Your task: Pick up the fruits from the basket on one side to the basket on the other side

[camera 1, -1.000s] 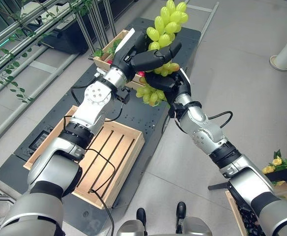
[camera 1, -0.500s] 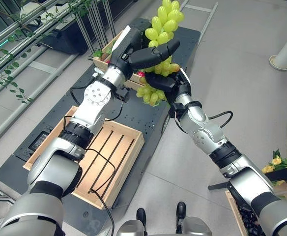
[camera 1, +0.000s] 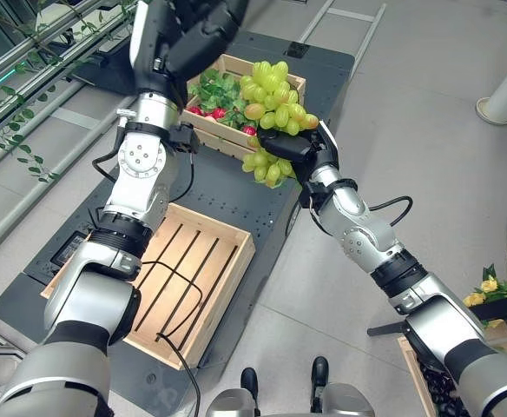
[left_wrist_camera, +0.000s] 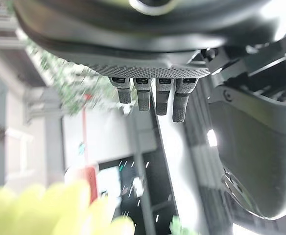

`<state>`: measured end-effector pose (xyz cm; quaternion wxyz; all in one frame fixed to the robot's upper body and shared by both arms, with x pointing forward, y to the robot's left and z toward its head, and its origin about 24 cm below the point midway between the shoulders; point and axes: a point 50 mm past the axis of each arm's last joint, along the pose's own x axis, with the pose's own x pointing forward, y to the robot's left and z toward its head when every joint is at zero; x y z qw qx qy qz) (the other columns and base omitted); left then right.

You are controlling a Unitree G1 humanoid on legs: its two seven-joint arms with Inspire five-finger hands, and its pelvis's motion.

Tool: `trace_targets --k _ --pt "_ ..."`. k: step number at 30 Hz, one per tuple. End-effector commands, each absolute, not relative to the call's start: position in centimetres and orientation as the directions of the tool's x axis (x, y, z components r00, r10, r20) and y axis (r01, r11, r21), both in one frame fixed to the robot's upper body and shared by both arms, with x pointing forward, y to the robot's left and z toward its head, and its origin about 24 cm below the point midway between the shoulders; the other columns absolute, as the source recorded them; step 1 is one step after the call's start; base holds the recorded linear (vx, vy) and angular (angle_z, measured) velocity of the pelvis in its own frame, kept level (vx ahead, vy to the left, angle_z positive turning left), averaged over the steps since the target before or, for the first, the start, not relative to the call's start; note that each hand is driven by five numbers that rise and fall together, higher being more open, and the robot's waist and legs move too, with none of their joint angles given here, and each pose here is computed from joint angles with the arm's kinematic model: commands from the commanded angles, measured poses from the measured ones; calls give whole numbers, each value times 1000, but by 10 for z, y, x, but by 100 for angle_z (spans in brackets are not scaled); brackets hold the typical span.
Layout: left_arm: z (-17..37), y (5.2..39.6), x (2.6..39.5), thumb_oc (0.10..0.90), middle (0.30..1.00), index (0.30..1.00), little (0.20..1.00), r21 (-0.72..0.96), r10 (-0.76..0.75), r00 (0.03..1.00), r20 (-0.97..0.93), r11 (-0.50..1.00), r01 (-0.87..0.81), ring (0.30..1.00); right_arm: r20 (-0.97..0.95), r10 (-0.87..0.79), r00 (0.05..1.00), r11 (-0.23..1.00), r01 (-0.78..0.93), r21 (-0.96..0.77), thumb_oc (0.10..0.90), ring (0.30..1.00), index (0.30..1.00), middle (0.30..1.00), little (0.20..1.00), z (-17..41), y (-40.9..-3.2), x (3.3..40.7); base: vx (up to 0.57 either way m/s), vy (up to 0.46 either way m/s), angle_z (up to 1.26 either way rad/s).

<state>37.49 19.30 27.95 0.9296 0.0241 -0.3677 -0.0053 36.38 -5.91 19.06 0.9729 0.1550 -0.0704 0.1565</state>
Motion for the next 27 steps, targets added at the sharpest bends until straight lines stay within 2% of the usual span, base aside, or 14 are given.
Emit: trace_targets --k 1,8,16,21,27 --pt "276 211 373 800 900 900 900 35 66 667 742 990 -137 900 312 282 907 822 -396 409 400 300 300 300 300 199 -45 362 0 0 0" --pt "257 213 374 800 900 900 900 60 70 718 693 986 -154 900 341 279 898 815 -409 410 400 300 300 300 300 199 -47 358 0 0 0" --pt "198 220 363 800 900 900 900 132 38 817 576 982 -138 900 407 296 864 788 -462 407 400 300 300 300 300 184 -68 339 1 6 -2" --pt "141 228 348 800 900 900 900 17 126 897 423 989 -147 900 422 294 858 816 -455 356 400 300 300 300 300 162 -95 325 -17 34 -13" --pt "99 232 330 800 900 900 900 -28 169 933 317 985 -169 900 437 269 858 862 -417 288 400 300 300 300 300 147 -126 310 -11 28 -18"
